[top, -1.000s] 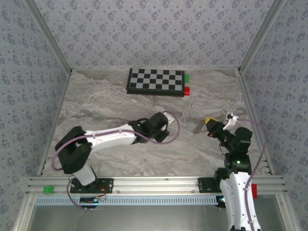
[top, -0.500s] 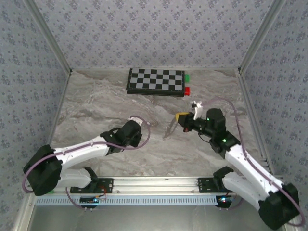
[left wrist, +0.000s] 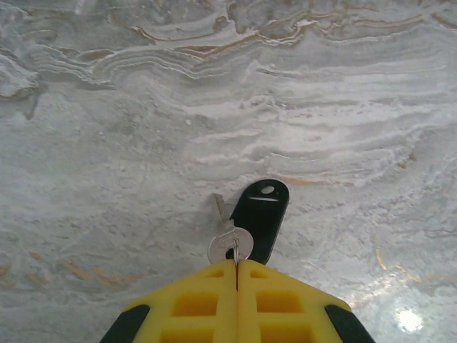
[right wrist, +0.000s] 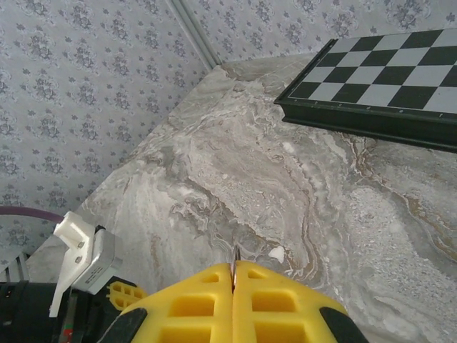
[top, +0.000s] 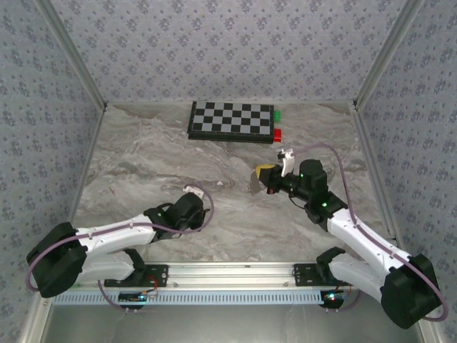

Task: Put the keys on the keyring

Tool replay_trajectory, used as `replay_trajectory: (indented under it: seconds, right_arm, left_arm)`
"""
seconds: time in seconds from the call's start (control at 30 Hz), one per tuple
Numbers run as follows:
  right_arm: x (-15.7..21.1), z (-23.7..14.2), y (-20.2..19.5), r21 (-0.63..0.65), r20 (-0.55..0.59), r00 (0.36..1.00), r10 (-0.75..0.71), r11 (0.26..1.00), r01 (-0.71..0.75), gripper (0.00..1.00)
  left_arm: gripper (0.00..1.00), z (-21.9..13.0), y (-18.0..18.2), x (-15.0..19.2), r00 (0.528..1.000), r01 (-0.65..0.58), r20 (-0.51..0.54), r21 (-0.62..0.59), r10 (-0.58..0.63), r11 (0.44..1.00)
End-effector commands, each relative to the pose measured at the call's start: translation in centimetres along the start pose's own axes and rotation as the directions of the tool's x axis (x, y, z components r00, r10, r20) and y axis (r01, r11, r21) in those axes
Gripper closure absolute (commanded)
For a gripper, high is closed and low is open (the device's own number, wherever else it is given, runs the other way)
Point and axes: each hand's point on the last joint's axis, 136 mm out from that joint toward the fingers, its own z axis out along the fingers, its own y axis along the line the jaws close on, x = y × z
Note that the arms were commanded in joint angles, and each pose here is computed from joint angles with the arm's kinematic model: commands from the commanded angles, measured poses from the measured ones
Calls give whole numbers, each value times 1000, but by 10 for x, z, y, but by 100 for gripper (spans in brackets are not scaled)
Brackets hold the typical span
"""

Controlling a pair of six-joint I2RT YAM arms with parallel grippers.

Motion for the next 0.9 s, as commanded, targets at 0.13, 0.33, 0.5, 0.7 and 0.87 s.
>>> replay_trajectory:
  seconds: [0.13, 0.33, 0.5, 0.7, 0.87]
  right_arm:
    - [-11, -5, 5, -4, 56, 998, -42, 999, 43, 100]
    - [-11, -6, 5, -3, 58, 997, -45, 999, 45, 100]
    - [-10, -7, 3, 3, 56, 997, -44, 999, 44, 100]
    - [-9, -7, 5, -4, 55, 998, -41, 999, 42, 100]
    - [-9, -7, 5, -5, 57, 998, -40, 999, 40, 100]
  left_arm:
    - [100, 13, -11, 18, 998, 33, -47, 27, -32, 999]
    - [100, 22, -19, 28, 995, 48, -91, 48, -43, 998]
    - [80, 16, -17, 22, 993, 71, -92, 32, -68, 997]
    - [56, -12, -10, -2, 986, 150, -83, 36, -147, 988]
    - [52, -30, -4, -14, 972, 215, -105, 35, -210, 976]
